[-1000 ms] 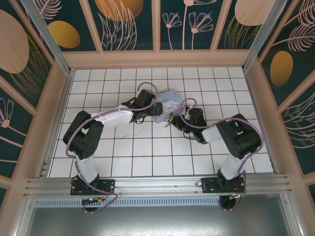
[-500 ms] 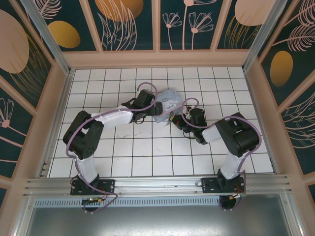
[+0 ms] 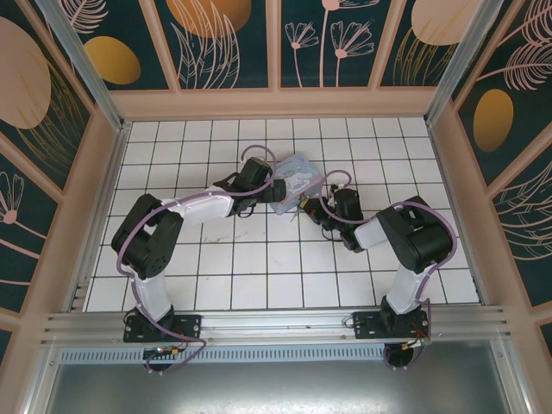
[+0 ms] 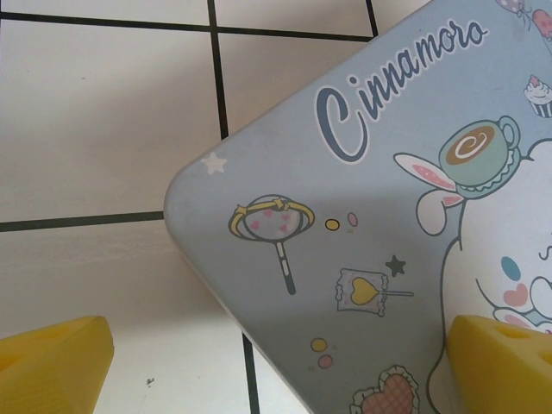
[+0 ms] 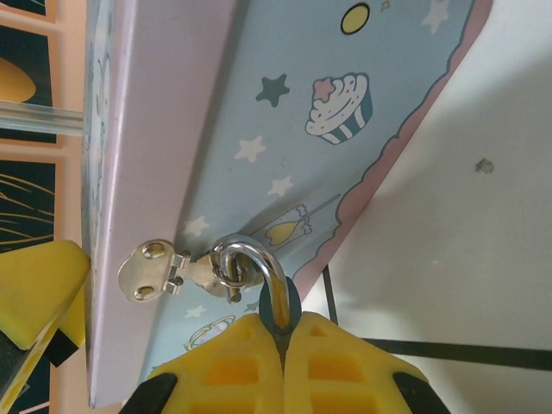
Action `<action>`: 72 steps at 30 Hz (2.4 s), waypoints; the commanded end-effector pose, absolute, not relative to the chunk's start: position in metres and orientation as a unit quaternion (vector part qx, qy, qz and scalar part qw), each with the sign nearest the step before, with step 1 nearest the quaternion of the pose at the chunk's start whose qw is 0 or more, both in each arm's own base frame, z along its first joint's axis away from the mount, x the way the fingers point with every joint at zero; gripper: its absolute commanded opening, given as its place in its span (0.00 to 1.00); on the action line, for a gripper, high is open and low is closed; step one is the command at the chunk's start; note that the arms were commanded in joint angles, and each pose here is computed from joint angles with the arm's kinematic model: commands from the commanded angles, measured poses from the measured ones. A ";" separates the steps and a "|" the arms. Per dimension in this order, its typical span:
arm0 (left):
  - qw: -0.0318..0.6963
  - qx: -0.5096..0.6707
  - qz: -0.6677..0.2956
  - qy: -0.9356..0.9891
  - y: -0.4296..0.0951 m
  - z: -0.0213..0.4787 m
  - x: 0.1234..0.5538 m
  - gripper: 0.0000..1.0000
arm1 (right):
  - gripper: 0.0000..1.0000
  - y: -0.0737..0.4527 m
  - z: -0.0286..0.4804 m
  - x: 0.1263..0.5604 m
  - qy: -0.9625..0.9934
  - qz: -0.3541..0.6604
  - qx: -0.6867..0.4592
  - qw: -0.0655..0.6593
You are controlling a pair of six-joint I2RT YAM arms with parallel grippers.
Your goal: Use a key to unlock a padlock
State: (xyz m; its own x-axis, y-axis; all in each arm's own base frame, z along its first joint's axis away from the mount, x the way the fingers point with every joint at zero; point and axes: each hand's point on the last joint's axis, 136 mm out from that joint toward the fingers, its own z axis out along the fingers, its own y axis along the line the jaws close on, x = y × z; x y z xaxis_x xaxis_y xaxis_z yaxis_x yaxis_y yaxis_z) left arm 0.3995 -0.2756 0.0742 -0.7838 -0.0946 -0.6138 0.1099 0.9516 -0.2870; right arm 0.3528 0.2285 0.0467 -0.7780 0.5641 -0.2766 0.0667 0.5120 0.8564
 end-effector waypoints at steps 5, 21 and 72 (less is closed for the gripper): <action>0.224 0.033 -0.063 0.972 -0.239 0.003 0.354 0.98 | 0.00 0.223 0.064 0.380 0.792 0.477 0.213 0.317; 0.215 0.035 -0.058 0.974 -0.238 -0.006 0.351 0.99 | 0.00 0.213 0.071 0.410 0.800 0.476 0.199 0.307; 0.441 -0.051 -0.162 0.881 -0.220 0.246 0.369 0.99 | 0.60 0.260 0.066 0.237 0.874 0.419 0.082 0.231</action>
